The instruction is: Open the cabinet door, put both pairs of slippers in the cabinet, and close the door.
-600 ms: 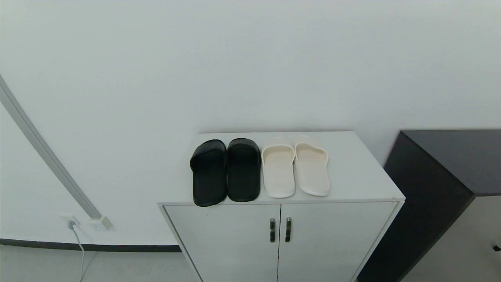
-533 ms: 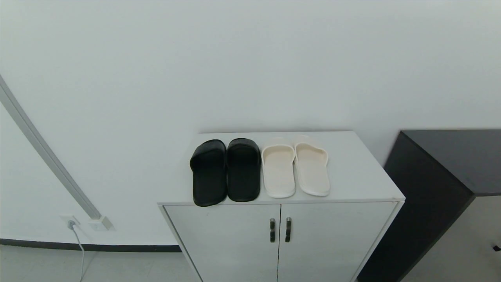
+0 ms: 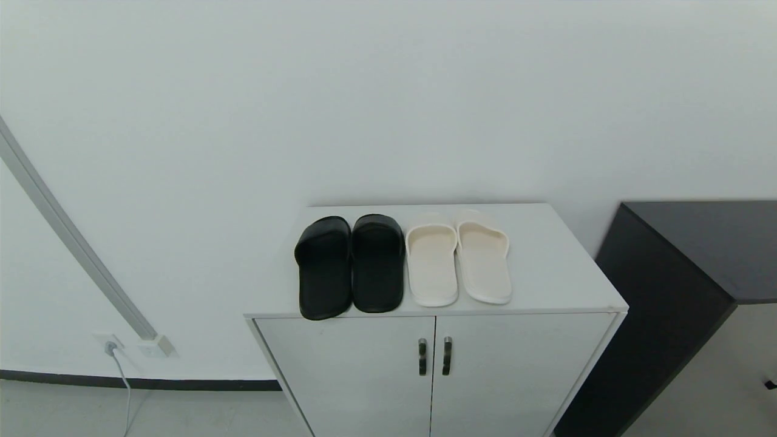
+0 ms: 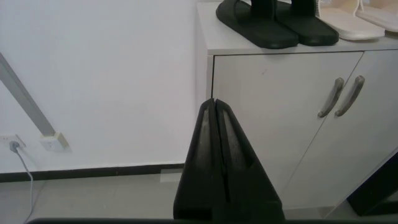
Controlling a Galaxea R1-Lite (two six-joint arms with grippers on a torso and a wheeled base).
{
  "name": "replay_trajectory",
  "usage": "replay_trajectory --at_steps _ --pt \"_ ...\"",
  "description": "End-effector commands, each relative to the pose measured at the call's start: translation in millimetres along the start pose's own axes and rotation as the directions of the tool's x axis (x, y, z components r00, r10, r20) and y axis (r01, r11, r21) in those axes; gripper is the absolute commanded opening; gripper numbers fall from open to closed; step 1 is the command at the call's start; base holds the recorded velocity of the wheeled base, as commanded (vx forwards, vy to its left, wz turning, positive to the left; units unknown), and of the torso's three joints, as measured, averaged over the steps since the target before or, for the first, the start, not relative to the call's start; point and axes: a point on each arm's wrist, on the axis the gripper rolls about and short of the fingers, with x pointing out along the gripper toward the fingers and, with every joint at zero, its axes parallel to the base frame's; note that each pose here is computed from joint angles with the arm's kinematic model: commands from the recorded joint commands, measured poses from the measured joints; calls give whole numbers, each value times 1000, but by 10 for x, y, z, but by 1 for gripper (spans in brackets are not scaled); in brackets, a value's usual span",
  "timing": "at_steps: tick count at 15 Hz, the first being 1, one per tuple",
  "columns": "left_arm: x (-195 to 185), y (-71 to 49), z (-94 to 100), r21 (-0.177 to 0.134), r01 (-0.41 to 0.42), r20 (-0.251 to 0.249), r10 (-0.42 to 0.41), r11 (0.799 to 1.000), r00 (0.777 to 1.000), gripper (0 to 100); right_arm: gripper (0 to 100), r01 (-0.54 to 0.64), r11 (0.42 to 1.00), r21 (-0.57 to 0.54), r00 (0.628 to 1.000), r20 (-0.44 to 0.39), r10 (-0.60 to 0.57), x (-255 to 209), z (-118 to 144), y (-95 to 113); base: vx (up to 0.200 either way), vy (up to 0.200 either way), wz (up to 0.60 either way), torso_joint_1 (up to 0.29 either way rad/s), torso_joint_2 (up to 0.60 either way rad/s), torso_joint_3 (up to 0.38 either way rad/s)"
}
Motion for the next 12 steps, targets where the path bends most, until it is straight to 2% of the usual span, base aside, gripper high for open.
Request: replay_trajectory --at_steps 1,9,10,11,12 --pt "1 0 0 0 0 -1 0 1000 1000 0 100 1 1000 -3 1000 1 -1 0 4 -1 0 0 0 0 0 0" --pt "-1 -1 3 0 3 -1 -3 1000 1000 0 100 13 1000 -17 1000 14 -12 -2 22 -1 0 0 0 0 0 0" --pt "-1 -1 3 0 3 -1 -3 1000 1000 0 100 38 999 -2 992 118 -38 -39 203 -10 0 0 0 0 0 0" --pt "1 -1 3 0 3 -2 -3 1000 1000 0 100 61 997 43 964 256 -70 -139 714 -32 0 0 0 0 0 0" --pt "1 -1 3 0 3 -2 -3 1000 1000 0 100 35 999 36 984 173 -41 -42 860 -36 0 0 0 0 0 0"
